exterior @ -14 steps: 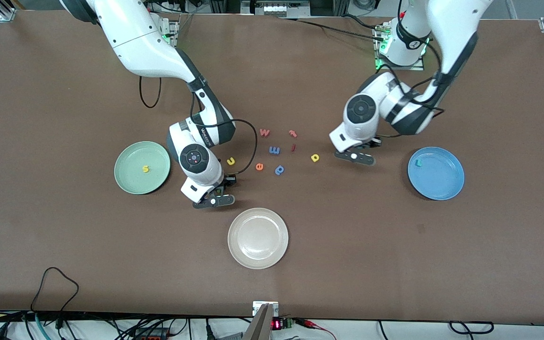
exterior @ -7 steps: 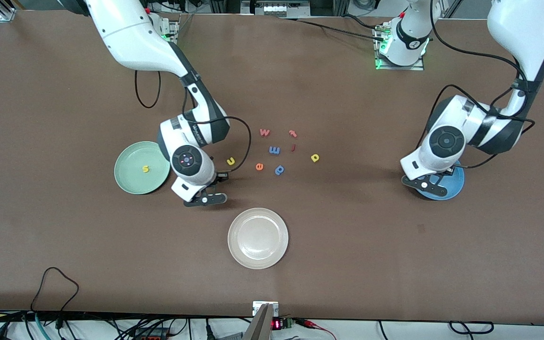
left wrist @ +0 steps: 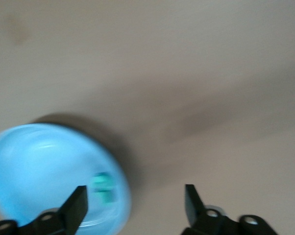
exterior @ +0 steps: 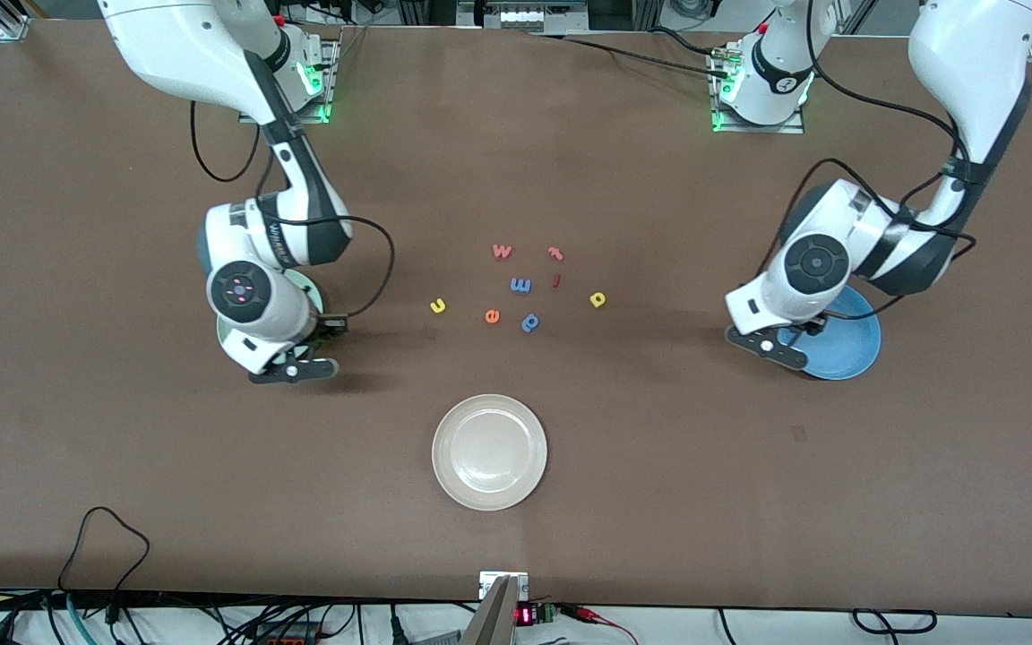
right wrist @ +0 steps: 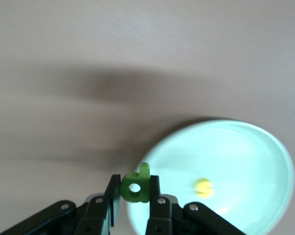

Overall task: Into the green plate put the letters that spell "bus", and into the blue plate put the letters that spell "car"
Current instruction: 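Reach the right gripper to the yellow n while the left gripper grasps yellow a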

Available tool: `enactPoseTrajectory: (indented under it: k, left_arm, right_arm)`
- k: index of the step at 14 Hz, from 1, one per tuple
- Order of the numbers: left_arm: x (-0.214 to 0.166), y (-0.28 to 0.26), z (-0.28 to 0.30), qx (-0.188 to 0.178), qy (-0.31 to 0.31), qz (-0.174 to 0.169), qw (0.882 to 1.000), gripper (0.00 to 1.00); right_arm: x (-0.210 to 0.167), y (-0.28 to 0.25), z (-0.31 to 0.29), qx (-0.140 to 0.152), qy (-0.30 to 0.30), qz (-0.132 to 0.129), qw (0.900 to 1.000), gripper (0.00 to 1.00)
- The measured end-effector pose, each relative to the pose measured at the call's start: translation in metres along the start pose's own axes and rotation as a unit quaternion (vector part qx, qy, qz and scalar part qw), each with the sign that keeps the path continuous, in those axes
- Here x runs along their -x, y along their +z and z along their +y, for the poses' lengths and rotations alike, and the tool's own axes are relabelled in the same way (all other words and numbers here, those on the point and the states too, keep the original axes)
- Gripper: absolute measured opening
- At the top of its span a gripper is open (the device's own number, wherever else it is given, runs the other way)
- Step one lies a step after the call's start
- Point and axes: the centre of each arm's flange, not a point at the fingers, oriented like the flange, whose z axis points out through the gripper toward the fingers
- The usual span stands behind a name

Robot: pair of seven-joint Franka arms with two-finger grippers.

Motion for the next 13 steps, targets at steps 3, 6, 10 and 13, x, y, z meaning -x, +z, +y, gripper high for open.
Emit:
enactPoseTrajectory:
  k: [3, 6, 10, 13]
  left_arm:
    - [-0.025, -0.036, 0.068, 0.057, -0.035, 0.024, 0.997, 1.00]
    - [-0.050, -0.038, 0.143, 0.079, -0.110, 0.026, 0.990, 1.00]
    - [-0.056, 0.012, 0.201, 0.079, -0.171, 0.011, 0.982, 0.96]
    - [-0.054, 0.034, 0.208, 0.092, -0.190, 0.017, 0.977, 0.78]
  right_arm:
    - [0.016, 0.017, 0.035, -0.003, 0.001, -0.009, 1.000, 0.27]
    - [0.033, 0.039, 0.038, -0.005, 0.000, -0.006, 1.000, 0.27]
    - [0.039, 0.048, 0.036, -0.006, -0.001, -0.005, 1.000, 0.33]
    - [0.035, 0.039, 0.033, -0.007, -0.002, 0.006, 1.000, 0.62]
